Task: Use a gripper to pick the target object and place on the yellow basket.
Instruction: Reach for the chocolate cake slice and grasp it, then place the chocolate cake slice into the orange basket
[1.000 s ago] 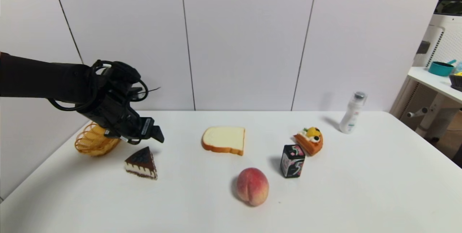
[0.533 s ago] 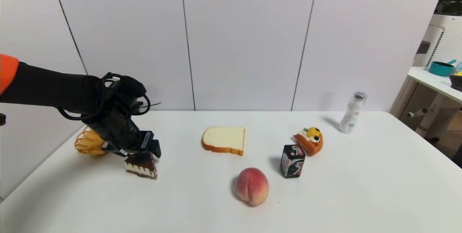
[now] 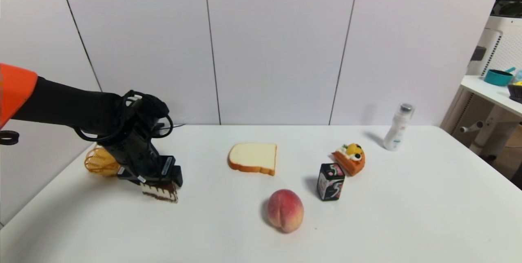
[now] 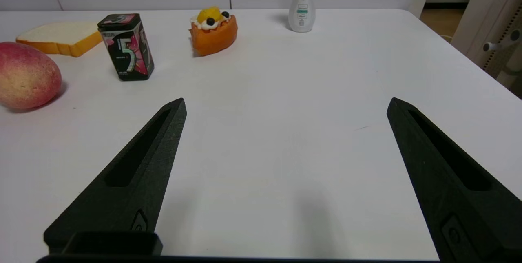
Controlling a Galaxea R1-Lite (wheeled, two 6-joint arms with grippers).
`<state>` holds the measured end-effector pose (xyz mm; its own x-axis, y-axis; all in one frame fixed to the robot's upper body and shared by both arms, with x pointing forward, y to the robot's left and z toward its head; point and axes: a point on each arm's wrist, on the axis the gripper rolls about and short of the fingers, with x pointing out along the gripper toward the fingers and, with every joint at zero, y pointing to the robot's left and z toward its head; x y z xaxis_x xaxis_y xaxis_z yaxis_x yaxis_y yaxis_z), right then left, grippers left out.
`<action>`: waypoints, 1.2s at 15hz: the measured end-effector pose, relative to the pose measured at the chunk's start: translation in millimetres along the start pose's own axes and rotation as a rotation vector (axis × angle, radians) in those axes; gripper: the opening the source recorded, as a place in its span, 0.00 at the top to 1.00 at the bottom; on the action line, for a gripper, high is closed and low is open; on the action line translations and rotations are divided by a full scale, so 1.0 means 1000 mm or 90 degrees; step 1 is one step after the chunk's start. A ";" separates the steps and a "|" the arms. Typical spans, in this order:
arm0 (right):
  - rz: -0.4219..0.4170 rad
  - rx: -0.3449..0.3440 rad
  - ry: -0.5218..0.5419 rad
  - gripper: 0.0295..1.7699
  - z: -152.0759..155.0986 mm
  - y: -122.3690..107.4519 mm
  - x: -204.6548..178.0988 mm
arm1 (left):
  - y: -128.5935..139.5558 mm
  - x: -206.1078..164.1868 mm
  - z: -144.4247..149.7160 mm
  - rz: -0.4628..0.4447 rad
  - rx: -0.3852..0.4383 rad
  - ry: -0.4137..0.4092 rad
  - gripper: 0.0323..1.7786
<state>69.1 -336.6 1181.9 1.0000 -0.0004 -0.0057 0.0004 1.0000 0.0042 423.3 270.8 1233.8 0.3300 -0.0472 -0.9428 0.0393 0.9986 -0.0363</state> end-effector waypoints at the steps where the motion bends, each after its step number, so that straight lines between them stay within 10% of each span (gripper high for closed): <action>1: 0.000 0.000 0.000 0.04 0.000 0.000 0.000 | 0.000 0.002 -0.001 0.000 0.001 0.004 0.05; 9: 0.000 0.000 0.000 0.04 0.000 0.000 0.000 | -0.001 0.010 -0.001 0.002 0.008 0.018 0.52; 18: 0.000 0.000 0.000 0.04 0.000 0.000 0.000 | 0.011 -0.059 0.009 0.031 0.022 -0.129 0.54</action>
<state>69.1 -336.6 1181.9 1.0000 -0.0004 -0.0062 0.0005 1.0000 0.0042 412.4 283.9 1291.7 0.5152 -0.0063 -0.8570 0.0500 0.9985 0.0227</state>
